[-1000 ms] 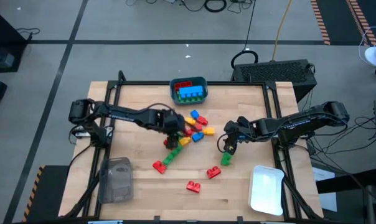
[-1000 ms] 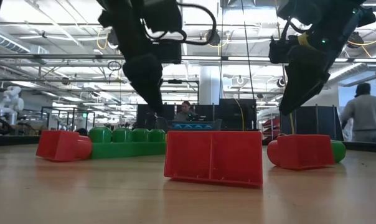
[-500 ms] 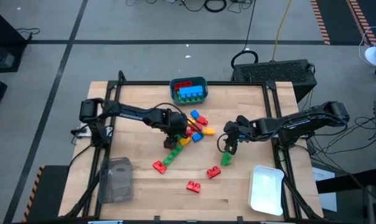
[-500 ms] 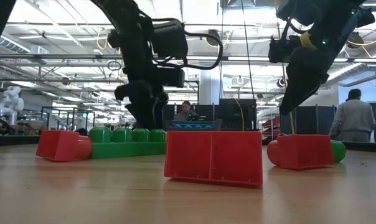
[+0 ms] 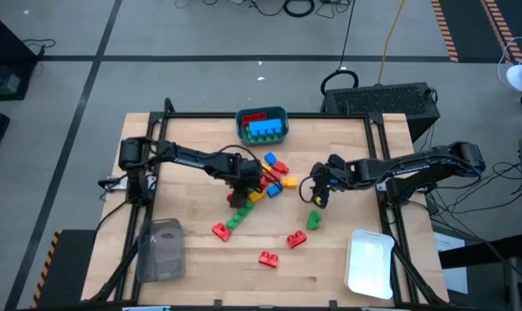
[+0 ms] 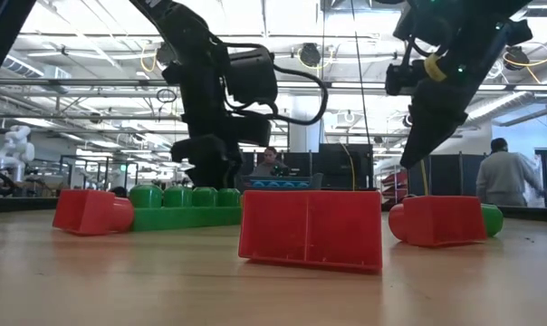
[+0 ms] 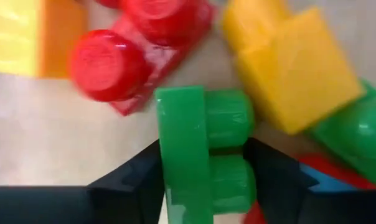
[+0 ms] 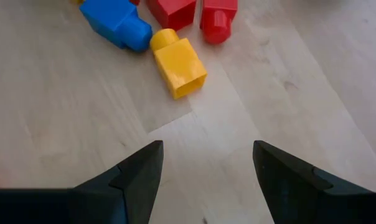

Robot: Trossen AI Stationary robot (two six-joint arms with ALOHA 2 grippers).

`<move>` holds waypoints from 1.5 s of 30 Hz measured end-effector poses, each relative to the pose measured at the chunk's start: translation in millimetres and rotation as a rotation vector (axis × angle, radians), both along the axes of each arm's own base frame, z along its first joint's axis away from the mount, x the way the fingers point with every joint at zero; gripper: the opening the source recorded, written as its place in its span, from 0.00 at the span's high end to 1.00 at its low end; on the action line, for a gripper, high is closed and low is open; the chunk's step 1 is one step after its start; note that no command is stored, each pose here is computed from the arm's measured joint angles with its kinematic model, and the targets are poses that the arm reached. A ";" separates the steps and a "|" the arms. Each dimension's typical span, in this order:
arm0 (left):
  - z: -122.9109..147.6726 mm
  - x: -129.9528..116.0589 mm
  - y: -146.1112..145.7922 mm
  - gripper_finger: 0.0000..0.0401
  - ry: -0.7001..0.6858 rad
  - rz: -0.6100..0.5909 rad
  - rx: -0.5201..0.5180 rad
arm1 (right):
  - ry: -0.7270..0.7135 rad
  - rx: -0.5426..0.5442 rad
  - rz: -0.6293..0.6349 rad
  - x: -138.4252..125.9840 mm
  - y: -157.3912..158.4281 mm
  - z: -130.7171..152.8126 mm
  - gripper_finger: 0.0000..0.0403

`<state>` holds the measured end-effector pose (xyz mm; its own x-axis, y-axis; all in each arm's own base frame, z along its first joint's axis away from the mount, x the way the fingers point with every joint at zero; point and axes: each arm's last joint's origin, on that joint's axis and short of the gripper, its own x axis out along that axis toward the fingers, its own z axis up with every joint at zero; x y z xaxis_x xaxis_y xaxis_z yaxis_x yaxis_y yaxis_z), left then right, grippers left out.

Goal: Sort blocks by size
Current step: Put the green game piece into the gray container

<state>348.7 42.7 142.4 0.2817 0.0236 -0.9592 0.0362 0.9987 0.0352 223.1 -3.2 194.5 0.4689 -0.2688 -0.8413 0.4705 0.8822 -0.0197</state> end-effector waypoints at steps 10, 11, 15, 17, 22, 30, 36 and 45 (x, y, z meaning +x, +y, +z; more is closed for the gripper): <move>5.8 -3.1 7.3 0.55 0.013 0.075 -0.007 | -0.002 0.000 -0.015 0.1 -3.6 0.1 0.41; 8.6 -3.9 7.2 0.55 0.008 0.079 -0.008 | -0.001 0.000 -0.015 0.0 -3.6 0.1 0.41; 27.2 -12.0 4.2 0.55 -0.001 0.151 -0.030 | -0.004 -0.003 -0.015 0.3 -3.7 0.3 0.41; 40.2 -18.3 -0.3 0.55 -0.007 0.188 -0.026 | -0.004 -0.005 -0.015 0.3 -3.7 0.3 0.41; 77.2 -40.1 -19.8 0.55 -0.032 0.276 -0.009 | -0.022 -0.015 0.001 2.3 -3.8 1.4 0.41; 113.6 -84.2 -68.3 0.54 0.030 0.412 -0.050 | -0.048 -0.016 0.003 4.5 -3.8 2.9 0.41; 118.0 -110.9 -106.4 0.54 0.159 0.448 -0.074 | -0.063 -0.026 0.016 6.1 -5.5 4.0 0.41; 119.0 -140.5 -162.7 0.54 0.219 0.414 -0.095 | -0.100 -0.033 -0.028 8.6 -17.5 6.2 0.41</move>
<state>208.1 -120.0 261.4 0.0583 0.0006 -0.9983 -0.3694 0.9290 -0.0210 231.6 -20.8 200.6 0.5422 -0.3099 -0.7810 0.4963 0.8682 0.0000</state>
